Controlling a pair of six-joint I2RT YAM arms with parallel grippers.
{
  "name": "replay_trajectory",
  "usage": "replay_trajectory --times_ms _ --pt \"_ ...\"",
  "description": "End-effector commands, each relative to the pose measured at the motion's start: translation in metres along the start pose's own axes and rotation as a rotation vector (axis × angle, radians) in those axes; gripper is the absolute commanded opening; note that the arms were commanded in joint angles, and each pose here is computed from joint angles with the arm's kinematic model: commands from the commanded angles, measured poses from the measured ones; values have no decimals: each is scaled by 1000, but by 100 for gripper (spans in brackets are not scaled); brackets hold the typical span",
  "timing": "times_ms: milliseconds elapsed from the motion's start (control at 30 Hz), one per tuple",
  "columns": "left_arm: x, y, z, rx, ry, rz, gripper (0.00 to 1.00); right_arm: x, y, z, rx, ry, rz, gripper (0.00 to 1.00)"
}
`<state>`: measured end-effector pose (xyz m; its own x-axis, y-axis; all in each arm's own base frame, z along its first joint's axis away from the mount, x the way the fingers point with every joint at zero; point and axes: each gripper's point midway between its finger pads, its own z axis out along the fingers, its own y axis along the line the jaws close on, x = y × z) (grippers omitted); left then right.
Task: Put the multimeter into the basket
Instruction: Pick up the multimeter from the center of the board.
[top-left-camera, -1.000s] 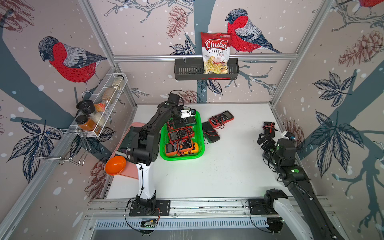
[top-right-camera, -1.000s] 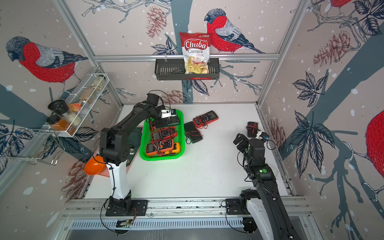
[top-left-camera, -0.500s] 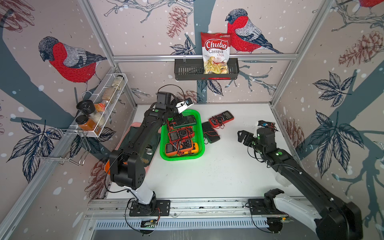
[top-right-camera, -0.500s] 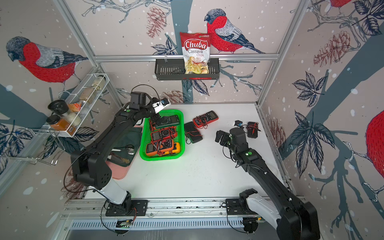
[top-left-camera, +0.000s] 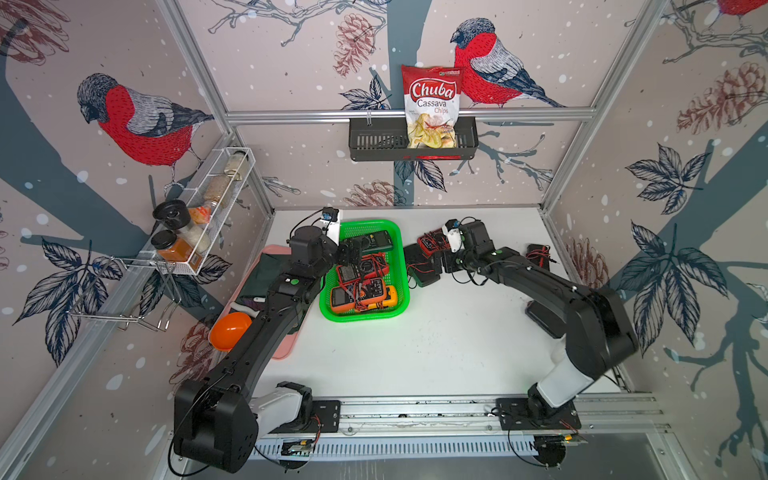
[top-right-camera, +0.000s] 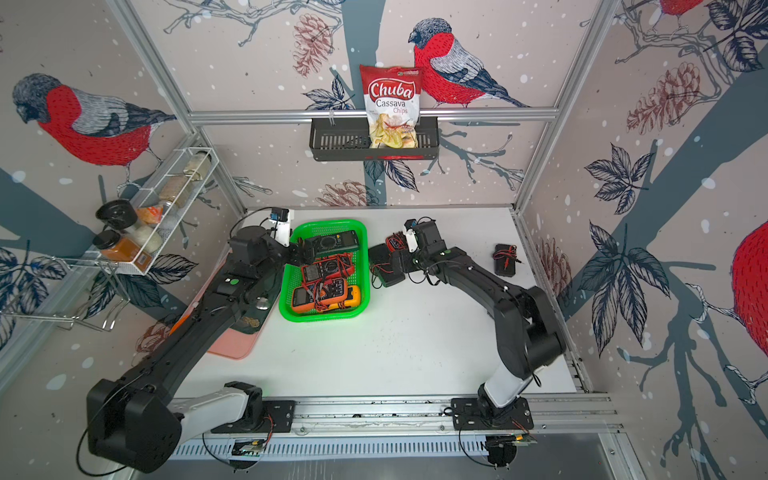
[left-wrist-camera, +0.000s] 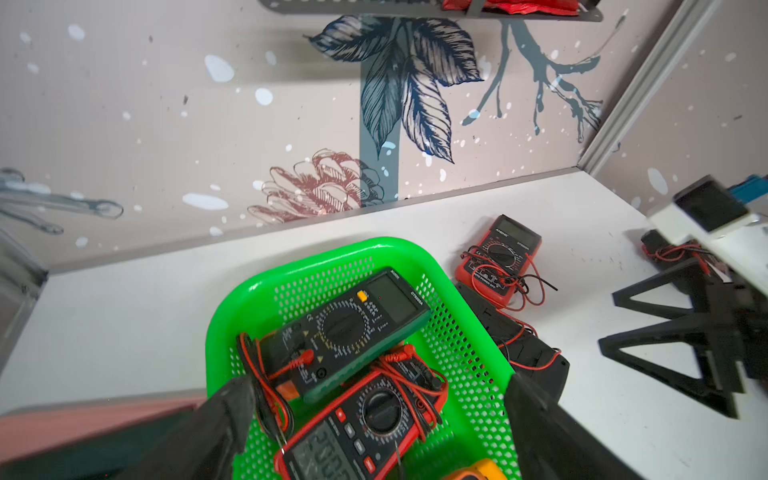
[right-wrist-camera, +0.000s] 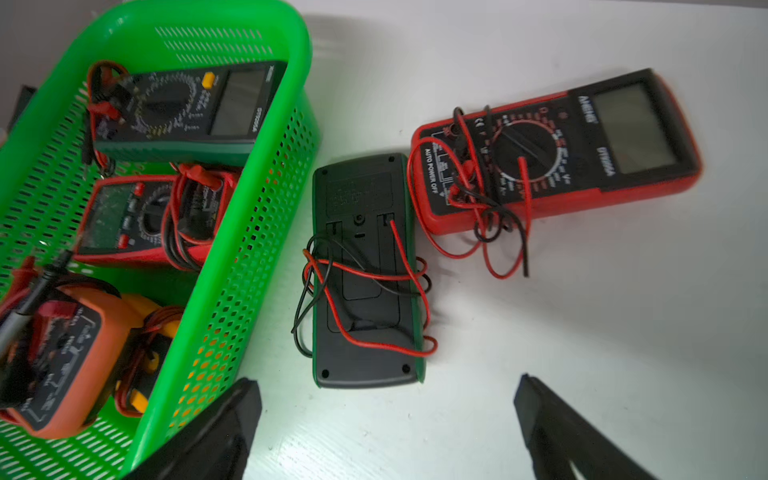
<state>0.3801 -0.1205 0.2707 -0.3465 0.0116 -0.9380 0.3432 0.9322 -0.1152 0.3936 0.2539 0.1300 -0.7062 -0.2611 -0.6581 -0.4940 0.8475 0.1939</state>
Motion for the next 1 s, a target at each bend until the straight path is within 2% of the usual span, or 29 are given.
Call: replay_trajectory --times_ms 0,233,533,967 --pt "-10 7 -6 -40 -77 -88 98 6 6 22 -32 87 -96 100" --pt "9 1 -6 -5 -36 -78 98 16 12 66 -42 208 -199 100" --pt "26 1 -2 3 10 -80 98 29 4 105 -22 291 -201 100" --pt "33 8 -1 -38 24 -76 98 40 14 123 -14 340 -259 100"
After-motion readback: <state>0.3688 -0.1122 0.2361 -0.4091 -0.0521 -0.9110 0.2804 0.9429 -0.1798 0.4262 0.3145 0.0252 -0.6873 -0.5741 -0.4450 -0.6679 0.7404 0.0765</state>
